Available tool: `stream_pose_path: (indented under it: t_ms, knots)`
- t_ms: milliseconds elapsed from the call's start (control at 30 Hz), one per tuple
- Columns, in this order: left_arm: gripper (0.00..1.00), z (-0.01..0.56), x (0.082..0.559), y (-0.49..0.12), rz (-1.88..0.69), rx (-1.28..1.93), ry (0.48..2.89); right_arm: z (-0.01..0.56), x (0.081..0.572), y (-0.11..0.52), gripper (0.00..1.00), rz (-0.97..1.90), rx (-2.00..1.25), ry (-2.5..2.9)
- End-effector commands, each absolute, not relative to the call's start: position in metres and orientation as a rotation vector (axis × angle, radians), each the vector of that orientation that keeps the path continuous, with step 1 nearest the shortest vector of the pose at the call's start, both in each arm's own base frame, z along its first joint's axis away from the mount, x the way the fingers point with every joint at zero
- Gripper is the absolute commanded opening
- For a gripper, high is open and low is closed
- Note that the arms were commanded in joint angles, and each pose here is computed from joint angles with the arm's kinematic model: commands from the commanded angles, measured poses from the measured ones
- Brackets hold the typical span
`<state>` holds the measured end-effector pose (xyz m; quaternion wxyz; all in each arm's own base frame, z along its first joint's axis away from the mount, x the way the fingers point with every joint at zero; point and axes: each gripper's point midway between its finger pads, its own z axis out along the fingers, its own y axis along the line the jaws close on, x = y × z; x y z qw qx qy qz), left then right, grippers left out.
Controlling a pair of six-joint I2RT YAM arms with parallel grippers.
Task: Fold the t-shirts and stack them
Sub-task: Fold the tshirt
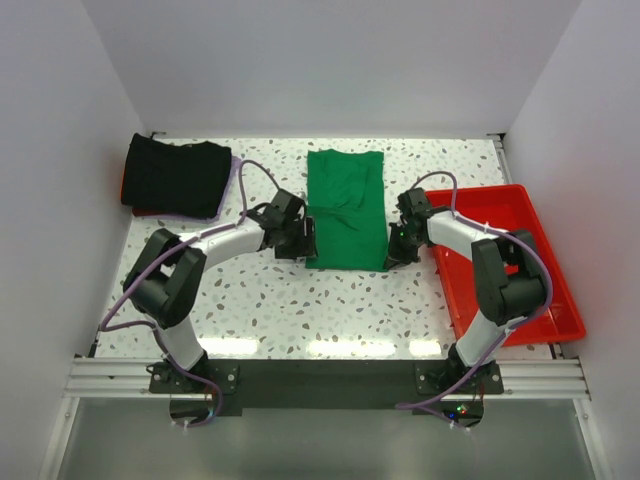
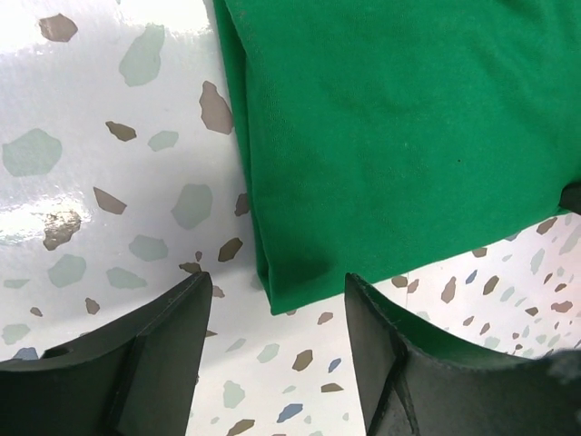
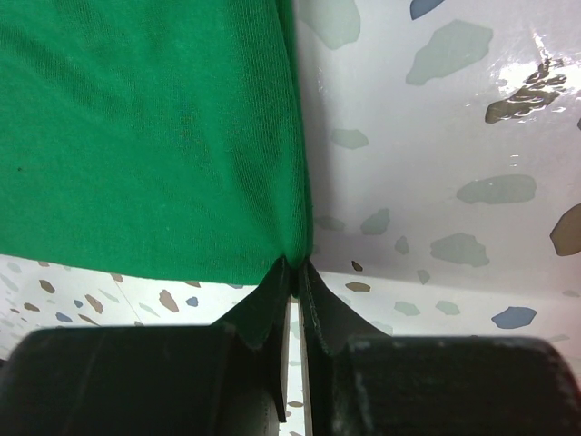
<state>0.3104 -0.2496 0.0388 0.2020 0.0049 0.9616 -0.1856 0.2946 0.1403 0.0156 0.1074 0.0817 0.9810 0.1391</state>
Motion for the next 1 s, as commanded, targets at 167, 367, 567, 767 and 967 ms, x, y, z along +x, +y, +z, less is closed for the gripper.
stream_pose_path:
  t_ms: [167,367,567,767,967]
  knots:
    - [0.53,0.026,0.306,-0.252,-0.489,-0.015,2.71,0.01,0.29,0.139,0.06,0.383,0.229,2.91]
    - [0.51,0.018,0.302,-0.248,-0.466,-0.024,2.735,0.011,0.289,0.138,0.06,0.381,0.229,2.908]
    - [0.49,0.012,0.301,-0.251,-0.46,-0.017,2.744,0.012,0.289,0.138,0.06,0.383,0.231,2.905]
    - [0.41,0.003,0.296,-0.252,-0.439,-0.001,2.768,0.014,0.289,0.138,0.05,0.384,0.228,2.899]
    - [0.36,-0.007,0.287,-0.251,-0.422,0.015,2.807,0.017,0.292,0.139,0.04,0.388,0.23,2.888]
